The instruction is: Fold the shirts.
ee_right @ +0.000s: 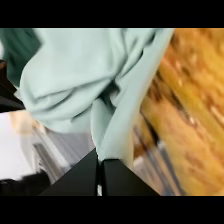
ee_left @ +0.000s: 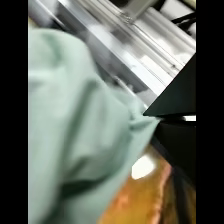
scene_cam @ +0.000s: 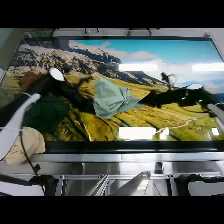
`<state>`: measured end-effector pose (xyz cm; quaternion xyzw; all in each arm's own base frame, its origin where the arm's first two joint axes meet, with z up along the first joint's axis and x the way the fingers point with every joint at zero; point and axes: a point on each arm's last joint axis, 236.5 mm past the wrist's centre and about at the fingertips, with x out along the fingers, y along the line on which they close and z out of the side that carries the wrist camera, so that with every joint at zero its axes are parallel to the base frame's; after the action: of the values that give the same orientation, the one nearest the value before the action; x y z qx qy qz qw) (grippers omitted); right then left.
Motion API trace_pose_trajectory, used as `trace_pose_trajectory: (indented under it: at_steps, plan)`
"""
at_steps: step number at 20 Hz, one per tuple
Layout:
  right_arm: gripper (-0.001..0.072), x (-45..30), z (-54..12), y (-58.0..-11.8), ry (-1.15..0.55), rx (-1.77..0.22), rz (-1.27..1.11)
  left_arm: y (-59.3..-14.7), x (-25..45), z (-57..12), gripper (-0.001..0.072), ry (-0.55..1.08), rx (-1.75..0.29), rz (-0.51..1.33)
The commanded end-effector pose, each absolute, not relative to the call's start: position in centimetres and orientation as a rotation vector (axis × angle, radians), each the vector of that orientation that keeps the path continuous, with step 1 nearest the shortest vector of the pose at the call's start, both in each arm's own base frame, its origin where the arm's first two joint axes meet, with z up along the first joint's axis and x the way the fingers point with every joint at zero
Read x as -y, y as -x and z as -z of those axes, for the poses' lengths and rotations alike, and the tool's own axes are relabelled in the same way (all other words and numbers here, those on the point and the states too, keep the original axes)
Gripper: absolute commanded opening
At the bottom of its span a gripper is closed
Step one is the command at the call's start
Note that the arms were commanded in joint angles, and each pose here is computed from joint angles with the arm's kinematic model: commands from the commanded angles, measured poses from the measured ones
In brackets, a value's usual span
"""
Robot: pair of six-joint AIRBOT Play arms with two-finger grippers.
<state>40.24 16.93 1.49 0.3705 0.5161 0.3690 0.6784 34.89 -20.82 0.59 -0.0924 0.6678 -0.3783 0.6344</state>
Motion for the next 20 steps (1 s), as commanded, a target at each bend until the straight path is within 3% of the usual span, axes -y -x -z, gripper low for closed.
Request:
trace_pose_trajectory:
  at_steps: [1, 3, 5, 7, 13, 16, 20]
  plan:
    - [0.0015, -11.0, -17.9, -42.9, -0.946, -0.739, -0.936, -39.3, 16.3, -15.4, 0.0022, 0.215, -1.123, 0.767]
    - [0.0015, -6.6, -31.4, -41.8, -0.987, -0.283, -1.021, -40.9, 12.5, -25.5, 0.0023, 0.229, -0.805, 0.661]
    - [0.0015, -3.7, -37.7, -39.5, -0.916, -0.089, -0.987, -40.5, 8.5, -33.0, 0.0024, 0.236, -0.573, 0.529]
    - [0.0015, -2.9, -39.9, -37.6, -0.827, -0.041, -0.945, -38.6, 6.2, -37.2, 0.0026, 0.21, -0.455, 0.459]
    - [0.0015, -5.4, -43.2, -33.0, -0.679, 0.04, -0.999, -35.3, 5.1, -39.7, 0.0027, 0.174, -0.395, 0.41]
    - [0.0015, -7.1, -46.2, -29.6, -0.584, 0.139, -1.019, -32.4, 5.4, -44.9, 0.0027, 0.072, -0.193, 0.378]
    - [0.0015, -10.2, -48.4, -24.9, -0.456, 0.202, -1.044, -24.6, 6.7, -53.1, 0.0027, -0.065, 0.132, 0.318]
